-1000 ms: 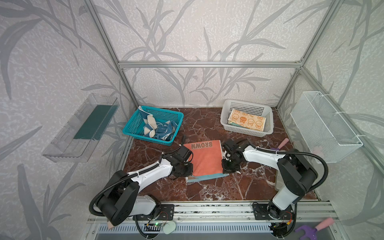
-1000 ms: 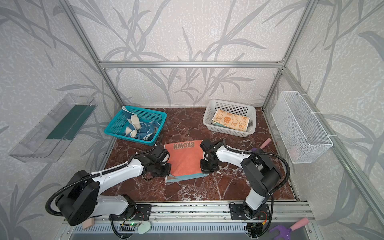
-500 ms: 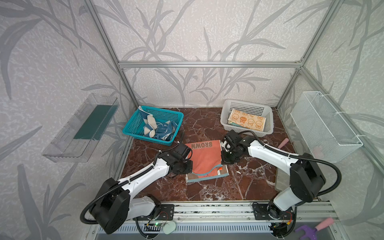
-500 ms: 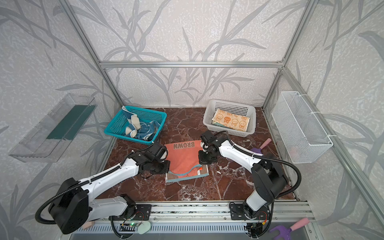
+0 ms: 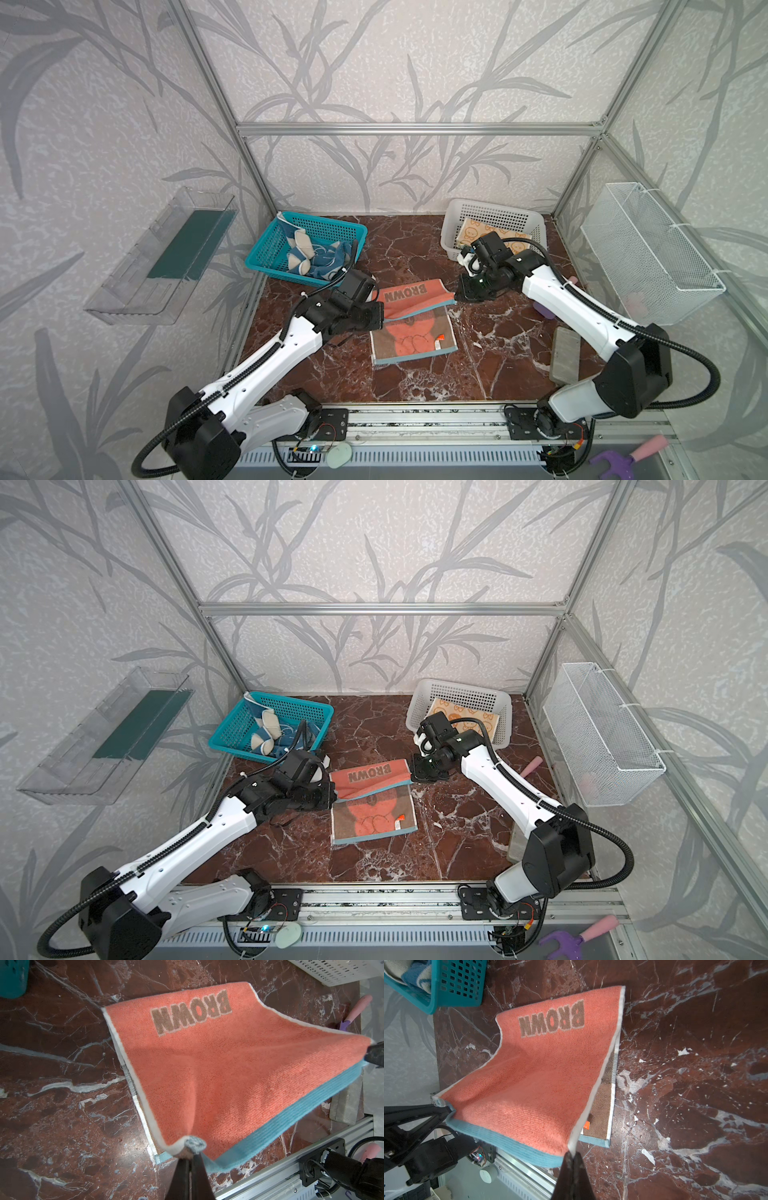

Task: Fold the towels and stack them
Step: 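Lift the near edge with both grippers and fold it toward the far edge, then open both grippers and move them to the towel's far edge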

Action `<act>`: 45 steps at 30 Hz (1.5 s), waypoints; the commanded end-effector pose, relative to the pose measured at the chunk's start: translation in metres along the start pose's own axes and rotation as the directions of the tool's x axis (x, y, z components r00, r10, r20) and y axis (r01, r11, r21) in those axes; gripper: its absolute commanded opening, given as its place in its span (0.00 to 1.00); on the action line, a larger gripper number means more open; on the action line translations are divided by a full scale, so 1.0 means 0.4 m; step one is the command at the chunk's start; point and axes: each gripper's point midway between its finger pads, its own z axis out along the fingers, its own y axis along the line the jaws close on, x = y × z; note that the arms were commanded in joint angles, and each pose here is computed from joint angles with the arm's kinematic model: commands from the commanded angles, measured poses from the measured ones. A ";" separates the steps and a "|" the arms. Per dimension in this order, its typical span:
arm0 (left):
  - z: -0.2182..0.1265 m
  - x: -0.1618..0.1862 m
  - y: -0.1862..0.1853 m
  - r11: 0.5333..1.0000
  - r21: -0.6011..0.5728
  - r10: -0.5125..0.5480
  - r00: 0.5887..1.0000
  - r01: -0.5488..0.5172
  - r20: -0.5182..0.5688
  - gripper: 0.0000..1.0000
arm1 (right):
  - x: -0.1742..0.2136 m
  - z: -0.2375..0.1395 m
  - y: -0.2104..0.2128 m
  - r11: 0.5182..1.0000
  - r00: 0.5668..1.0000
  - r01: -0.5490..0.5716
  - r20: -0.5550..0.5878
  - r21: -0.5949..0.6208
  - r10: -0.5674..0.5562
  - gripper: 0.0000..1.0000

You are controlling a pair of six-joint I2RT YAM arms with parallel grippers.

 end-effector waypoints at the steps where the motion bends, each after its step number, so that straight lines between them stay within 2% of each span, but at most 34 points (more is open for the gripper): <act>1: 0.020 0.058 0.041 0.998 -0.033 -0.050 0.997 0.049 -0.051 0.00 | 0.052 0.007 -0.019 1.000 0.998 -0.015 -0.054 0.002 0.015 0.00; 11: 0.133 0.167 0.101 0.993 -0.028 -0.117 0.985 0.115 -0.125 0.00 | 0.194 0.143 -0.093 0.994 0.974 -0.110 -0.200 0.008 0.109 0.00; 17: 0.159 0.215 0.128 0.992 -0.059 -0.124 0.975 0.115 -0.186 0.00 | 0.278 0.224 -0.132 0.991 0.949 -0.126 -0.284 0.042 0.133 0.00; 19: 0.161 0.223 0.131 0.992 -0.055 -0.125 0.973 0.117 -0.192 0.05 | 0.294 0.236 -0.144 0.990 0.942 -0.128 -0.303 0.061 0.141 0.00; 20: 0.159 0.229 0.135 0.991 -0.058 -0.129 0.973 0.119 -0.193 0.12 | 0.298 0.234 -0.143 0.990 0.942 -0.124 -0.307 0.068 0.139 0.02; 23: 0.139 0.224 0.143 0.990 -0.067 -0.135 0.977 0.126 -0.164 0.30 | 0.294 0.204 -0.121 0.993 0.951 -0.094 -0.291 0.066 0.109 0.28; 25: 0.118 0.208 0.156 0.987 -0.093 -0.144 0.983 0.134 -0.115 0.34 | 0.286 0.177 -0.113 0.994 0.957 -0.082 -0.273 0.068 0.097 0.40; 28: 0.082 0.172 0.163 0.986 -0.097 -0.140 0.990 0.136 -0.031 0.37 | 0.267 0.147 -0.106 0.995 0.967 -0.054 -0.244 0.080 0.072 0.45; 32: 0.070 0.138 0.138 0.991 -0.060 -0.122 0.993 0.122 -0.004 0.36 | 0.248 0.154 -0.092 0.997 0.969 -0.044 -0.241 0.065 0.059 0.46; 36: 0.113 0.149 0.095 0.994 -0.004 -0.105 0.990 0.105 -0.097 0.28 | 0.228 0.200 -0.068 0.999 0.969 -0.012 -0.245 0.051 0.024 0.45; 41: 0.175 0.216 0.095 0.996 -0.038 -0.088 0.971 0.081 -0.221 0.22 | 0.244 0.279 -0.055 0.998 0.951 0.030 -0.309 0.047 -0.014 0.38; 45: 0.204 0.296 0.133 0.990 -0.088 -0.136 0.942 0.114 -0.308 0.22 | 0.302 0.308 -0.093 0.996 0.936 0.032 -0.353 0.085 -0.001 0.30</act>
